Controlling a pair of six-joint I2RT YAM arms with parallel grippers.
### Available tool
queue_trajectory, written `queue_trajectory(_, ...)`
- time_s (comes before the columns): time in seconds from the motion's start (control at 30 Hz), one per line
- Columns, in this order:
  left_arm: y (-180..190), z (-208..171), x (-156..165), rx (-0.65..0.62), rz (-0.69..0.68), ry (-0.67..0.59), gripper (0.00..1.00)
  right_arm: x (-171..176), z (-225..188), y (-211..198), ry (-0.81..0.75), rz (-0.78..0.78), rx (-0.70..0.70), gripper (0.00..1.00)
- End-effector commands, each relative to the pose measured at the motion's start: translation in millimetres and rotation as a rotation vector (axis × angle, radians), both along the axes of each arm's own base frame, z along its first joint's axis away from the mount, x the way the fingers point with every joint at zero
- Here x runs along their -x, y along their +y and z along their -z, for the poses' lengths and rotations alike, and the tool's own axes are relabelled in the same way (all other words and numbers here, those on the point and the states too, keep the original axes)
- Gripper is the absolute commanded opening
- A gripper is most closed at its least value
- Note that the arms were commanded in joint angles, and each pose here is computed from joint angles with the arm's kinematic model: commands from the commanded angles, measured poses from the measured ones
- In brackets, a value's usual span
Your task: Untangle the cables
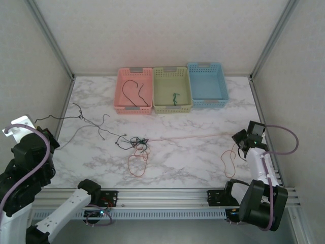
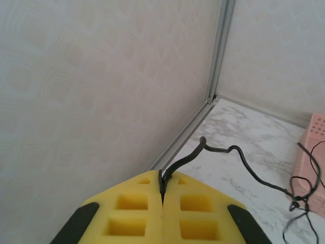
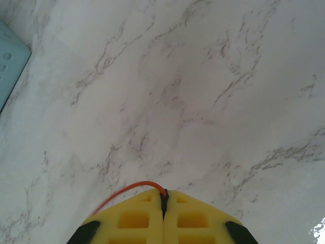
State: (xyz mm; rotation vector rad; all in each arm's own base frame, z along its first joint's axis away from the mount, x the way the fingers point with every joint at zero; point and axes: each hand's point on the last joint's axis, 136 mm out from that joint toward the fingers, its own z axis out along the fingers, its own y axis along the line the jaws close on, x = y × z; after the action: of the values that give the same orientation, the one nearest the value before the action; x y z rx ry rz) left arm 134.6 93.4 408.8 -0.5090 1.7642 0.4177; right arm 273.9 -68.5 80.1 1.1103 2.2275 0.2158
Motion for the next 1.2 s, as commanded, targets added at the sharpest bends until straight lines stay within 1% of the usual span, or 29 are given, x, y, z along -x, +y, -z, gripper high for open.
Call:
queue_trajectory(0.0, -12, -6, -12, 0.005, 0.057, 0.007, 0.0, -5, -1, -2, -0.025, 0.006, -0.004, 0.0)
queue_trajectory(0.07, -32, -2, -24, 0.047, 0.169, 0.017, 0.0, -10, -4, 6, -0.054, -0.027, -0.033, 0.0)
queue_trajectory(0.17, -77, 11, -43, 0.148, 0.389, 0.048, 0.0, -19, -12, 24, -0.083, -0.116, -0.071, 0.0)
queue_trajectory(0.23, -112, 23, -55, 0.218, 0.537, 0.1, 0.0, -28, -24, 43, -0.129, -0.207, -0.084, 0.0)
queue_trajectory(0.33, -158, 42, -69, 0.325, 0.713, 0.175, 0.0, -36, -39, 75, -0.149, -0.348, -0.055, 0.0)
queue_trajectory(0.5, -209, 73, -85, 0.485, 0.877, 0.246, 0.0, -43, -56, 132, -0.161, -0.594, -0.03, 0.0)
queue_trajectory(0.63, -229, 91, -93, 0.537, 0.937, 0.309, 0.0, -39, -59, 174, -0.151, -0.77, -0.049, 0.0)
queue_trajectory(0.67, -231, 94, -94, 0.54, 0.946, 0.317, 0.0, -37, -60, 182, -0.153, -0.805, -0.055, 0.04)
queue_trajectory(0.7, -233, 95, -95, 0.54, 0.952, 0.321, 0.0, -35, -61, 191, -0.15, -0.842, -0.058, 0.1)
queue_trajectory(0.8, -238, 99, -96, 0.546, 0.97, 0.333, 0.0, -30, -62, 210, -0.138, -0.93, -0.041, 0.38)
queue_trajectory(0.87, -241, 101, -97, 0.55, 0.984, 0.34, 0.0, -27, -66, 219, -0.142, -0.967, -0.036, 0.49)
queue_trajectory(0.93, -243, 102, -99, 0.553, 0.987, 0.346, 0.0, -24, -76, 230, -0.167, -1.016, -0.024, 0.56)
queue_trajectory(1.0, -244, 103, -100, 0.553, 0.99, 0.347, 0.0, -22, -85, 240, -0.184, -1.062, 0.009, 0.6)
queue_trajectory(1.1, -245, 100, -101, 0.555, 0.994, 0.34, 0.0, -17, -97, 254, -0.198, -1.134, 0.057, 0.62)
queue_trajectory(1.17, -247, 99, -103, 0.562, 0.998, 0.337, 0.0, -9, -107, 272, -0.254, -1.217, 0.036, 0.62)
